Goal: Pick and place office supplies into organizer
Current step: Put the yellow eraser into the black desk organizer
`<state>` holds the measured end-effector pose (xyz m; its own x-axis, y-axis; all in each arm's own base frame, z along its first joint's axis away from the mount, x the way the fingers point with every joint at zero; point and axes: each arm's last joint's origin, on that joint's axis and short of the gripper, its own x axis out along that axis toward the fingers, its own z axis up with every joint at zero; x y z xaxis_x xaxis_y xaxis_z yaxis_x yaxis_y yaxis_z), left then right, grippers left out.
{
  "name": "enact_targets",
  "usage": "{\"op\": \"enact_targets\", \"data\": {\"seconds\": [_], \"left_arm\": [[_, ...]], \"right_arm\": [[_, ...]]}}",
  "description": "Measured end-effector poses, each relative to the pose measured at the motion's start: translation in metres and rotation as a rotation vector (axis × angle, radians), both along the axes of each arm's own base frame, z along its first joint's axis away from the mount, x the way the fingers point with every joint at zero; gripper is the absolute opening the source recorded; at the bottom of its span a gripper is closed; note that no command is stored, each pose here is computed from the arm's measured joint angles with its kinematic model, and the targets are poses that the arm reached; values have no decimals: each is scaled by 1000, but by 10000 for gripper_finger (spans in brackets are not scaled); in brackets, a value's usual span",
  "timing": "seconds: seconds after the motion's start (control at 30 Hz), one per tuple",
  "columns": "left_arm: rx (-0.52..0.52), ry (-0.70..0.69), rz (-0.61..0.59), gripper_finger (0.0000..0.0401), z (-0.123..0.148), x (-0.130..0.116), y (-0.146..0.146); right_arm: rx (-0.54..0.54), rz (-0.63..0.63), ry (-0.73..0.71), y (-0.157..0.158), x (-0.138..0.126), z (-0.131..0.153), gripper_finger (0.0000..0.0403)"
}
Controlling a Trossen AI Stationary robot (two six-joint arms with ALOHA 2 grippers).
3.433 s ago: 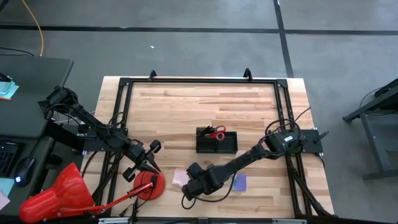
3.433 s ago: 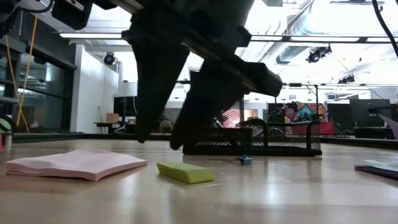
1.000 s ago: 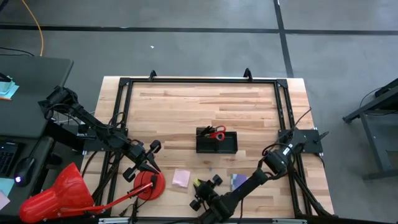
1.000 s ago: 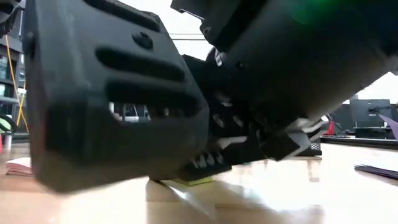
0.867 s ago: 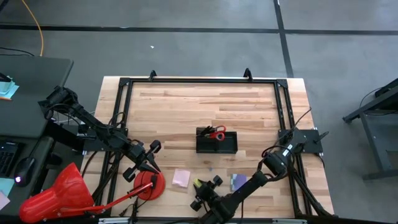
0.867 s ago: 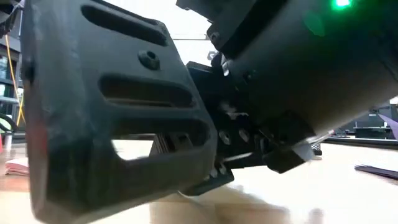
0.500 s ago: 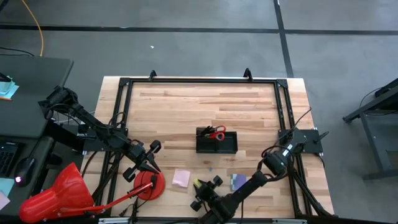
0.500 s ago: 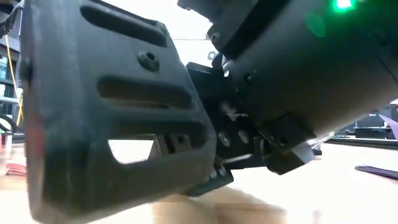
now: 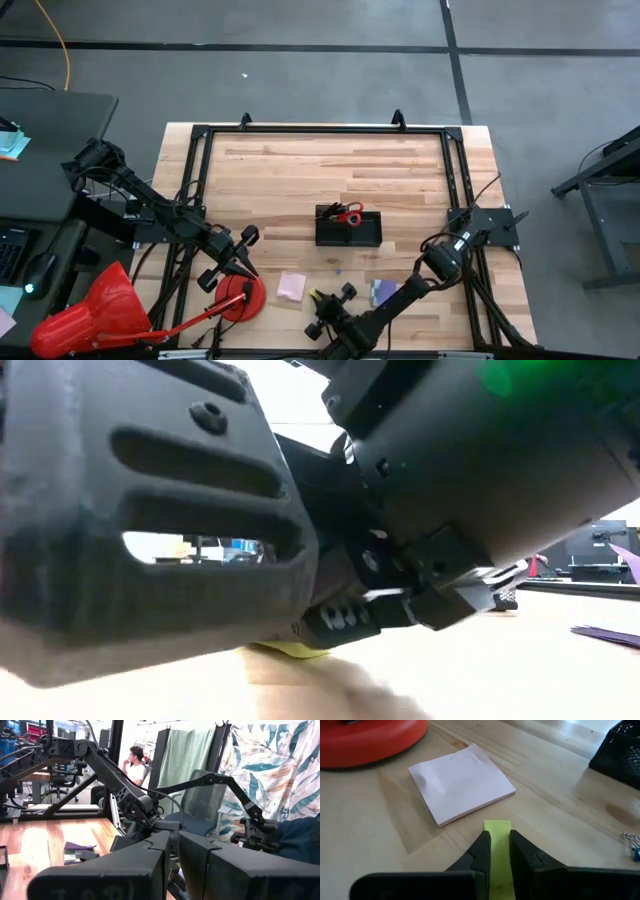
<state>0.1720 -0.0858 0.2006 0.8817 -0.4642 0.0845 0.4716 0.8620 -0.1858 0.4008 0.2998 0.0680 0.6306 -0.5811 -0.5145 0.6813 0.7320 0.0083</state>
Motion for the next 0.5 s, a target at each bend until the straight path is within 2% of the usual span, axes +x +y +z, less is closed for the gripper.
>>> {"op": "enact_targets", "data": {"seconds": [0.5], "left_arm": [[2,3,0,28,0,0,0]], "right_arm": [[-113,5,-59,4,-1,1,16]]}}
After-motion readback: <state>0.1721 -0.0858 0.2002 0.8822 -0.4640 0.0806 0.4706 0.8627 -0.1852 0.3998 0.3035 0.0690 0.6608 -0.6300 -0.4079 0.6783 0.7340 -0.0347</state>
